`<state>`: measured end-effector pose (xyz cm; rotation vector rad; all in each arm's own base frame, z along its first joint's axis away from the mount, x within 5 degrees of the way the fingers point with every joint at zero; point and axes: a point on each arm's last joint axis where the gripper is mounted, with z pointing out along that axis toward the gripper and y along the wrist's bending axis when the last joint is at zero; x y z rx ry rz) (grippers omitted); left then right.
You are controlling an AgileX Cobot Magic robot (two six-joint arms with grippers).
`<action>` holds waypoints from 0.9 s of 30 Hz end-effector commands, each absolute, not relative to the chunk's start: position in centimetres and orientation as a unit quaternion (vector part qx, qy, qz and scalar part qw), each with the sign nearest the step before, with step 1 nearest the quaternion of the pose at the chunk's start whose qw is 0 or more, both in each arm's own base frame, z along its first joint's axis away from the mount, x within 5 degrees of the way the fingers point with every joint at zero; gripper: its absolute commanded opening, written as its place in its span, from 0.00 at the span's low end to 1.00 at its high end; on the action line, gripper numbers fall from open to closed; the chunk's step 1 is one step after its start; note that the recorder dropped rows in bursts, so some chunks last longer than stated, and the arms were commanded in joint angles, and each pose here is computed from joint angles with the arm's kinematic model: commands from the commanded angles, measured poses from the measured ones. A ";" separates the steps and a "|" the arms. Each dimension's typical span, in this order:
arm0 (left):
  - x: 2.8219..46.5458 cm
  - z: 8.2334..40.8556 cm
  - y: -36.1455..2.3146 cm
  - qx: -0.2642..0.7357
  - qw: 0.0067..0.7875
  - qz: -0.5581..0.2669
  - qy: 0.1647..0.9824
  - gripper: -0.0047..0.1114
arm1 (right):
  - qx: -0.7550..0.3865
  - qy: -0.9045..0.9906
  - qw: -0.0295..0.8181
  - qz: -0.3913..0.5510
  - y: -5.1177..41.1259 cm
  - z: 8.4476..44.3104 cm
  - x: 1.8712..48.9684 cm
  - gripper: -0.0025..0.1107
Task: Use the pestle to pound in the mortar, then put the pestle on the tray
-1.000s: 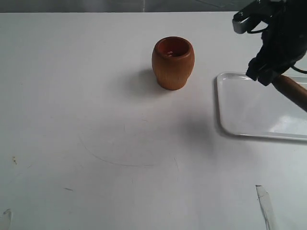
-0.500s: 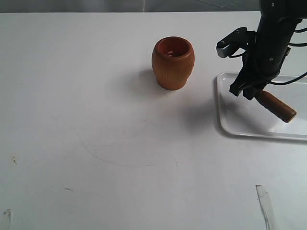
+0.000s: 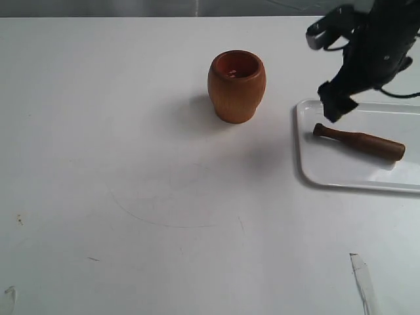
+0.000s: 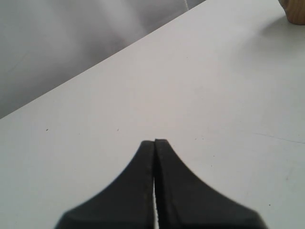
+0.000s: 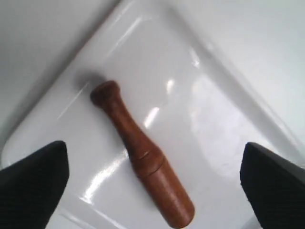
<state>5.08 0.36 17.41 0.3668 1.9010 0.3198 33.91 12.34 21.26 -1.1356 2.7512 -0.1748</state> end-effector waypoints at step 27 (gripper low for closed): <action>5.1 17.4 0.3 0.153 0.559 0.128 0.805 0.04 | -0.173 0.555 0.811 0.071 1.1 42.4 2.3 0.73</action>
